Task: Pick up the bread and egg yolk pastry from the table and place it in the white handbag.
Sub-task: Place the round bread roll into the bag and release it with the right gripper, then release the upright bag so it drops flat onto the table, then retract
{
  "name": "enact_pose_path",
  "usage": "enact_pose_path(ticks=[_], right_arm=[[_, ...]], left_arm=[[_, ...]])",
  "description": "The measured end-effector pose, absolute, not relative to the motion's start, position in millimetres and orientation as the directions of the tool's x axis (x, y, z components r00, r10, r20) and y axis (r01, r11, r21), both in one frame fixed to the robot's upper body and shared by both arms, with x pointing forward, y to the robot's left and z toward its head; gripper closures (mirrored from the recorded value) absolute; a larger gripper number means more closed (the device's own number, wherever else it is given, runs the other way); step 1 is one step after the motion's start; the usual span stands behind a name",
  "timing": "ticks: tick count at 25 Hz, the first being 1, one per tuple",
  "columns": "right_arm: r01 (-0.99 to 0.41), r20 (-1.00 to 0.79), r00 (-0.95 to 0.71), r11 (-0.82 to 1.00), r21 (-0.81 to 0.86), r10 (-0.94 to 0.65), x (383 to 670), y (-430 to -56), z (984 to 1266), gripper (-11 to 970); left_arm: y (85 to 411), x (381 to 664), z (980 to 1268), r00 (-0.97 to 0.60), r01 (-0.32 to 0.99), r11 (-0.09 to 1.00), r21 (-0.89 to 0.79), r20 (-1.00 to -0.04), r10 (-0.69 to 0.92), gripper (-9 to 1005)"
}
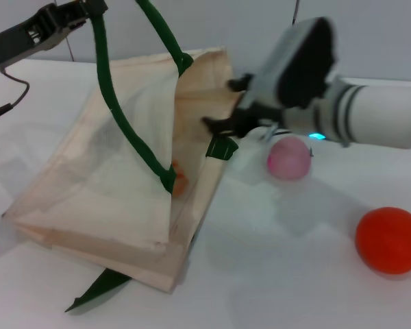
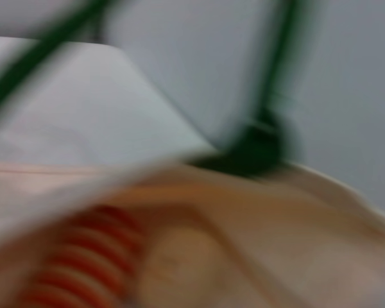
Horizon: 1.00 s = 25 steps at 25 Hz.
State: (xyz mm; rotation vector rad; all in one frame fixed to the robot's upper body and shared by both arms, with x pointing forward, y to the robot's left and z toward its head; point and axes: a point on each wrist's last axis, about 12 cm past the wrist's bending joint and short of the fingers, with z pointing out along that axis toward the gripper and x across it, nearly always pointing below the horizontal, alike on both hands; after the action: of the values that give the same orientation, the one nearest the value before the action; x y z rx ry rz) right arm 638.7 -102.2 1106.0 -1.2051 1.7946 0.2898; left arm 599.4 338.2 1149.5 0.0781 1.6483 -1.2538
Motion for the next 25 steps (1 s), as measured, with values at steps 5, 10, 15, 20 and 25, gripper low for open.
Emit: enact_pose_path(ticks=[5, 10, 15, 20, 25], right_arm=[[-0.684, -0.828, -0.228, 0.69, -0.238, -0.512, 653.9, -169.9, 1103.7, 65], [-0.497, -0.879, -0.302, 0.848, -0.187, -0.37, 657.0, -227.9, 1106.4, 65], [-0.374, -0.914, -0.296, 0.914, -0.156, -0.277, 652.7, -255.1, 1111.1, 66], [-0.335, -0.93, -0.306, 0.937, -0.095, -0.204, 653.0, -260.0, 1111.7, 66], [-0.322, -0.934, -0.31, 0.944, -0.074, -0.179, 653.7, -262.3, 1112.0, 65]], left_arm=[[346.4, 600.4, 1139.8, -0.474, 0.508, 0.513, -0.692, -0.722, -0.504, 877], [354.2, 600.6, 1126.7, -0.467, 0.422, 0.574, -0.702, -0.711, -0.526, 877], [354.3, 602.4, 1113.3, -0.458, 0.359, 0.632, -0.687, -0.719, -0.522, 818], [345.5, 604.7, 1104.7, -0.443, 0.376, 0.678, -0.631, -0.765, -0.467, 556], [339.6, 603.2, 1103.7, -0.418, 0.418, 0.688, -0.593, -0.798, -0.433, 397]])
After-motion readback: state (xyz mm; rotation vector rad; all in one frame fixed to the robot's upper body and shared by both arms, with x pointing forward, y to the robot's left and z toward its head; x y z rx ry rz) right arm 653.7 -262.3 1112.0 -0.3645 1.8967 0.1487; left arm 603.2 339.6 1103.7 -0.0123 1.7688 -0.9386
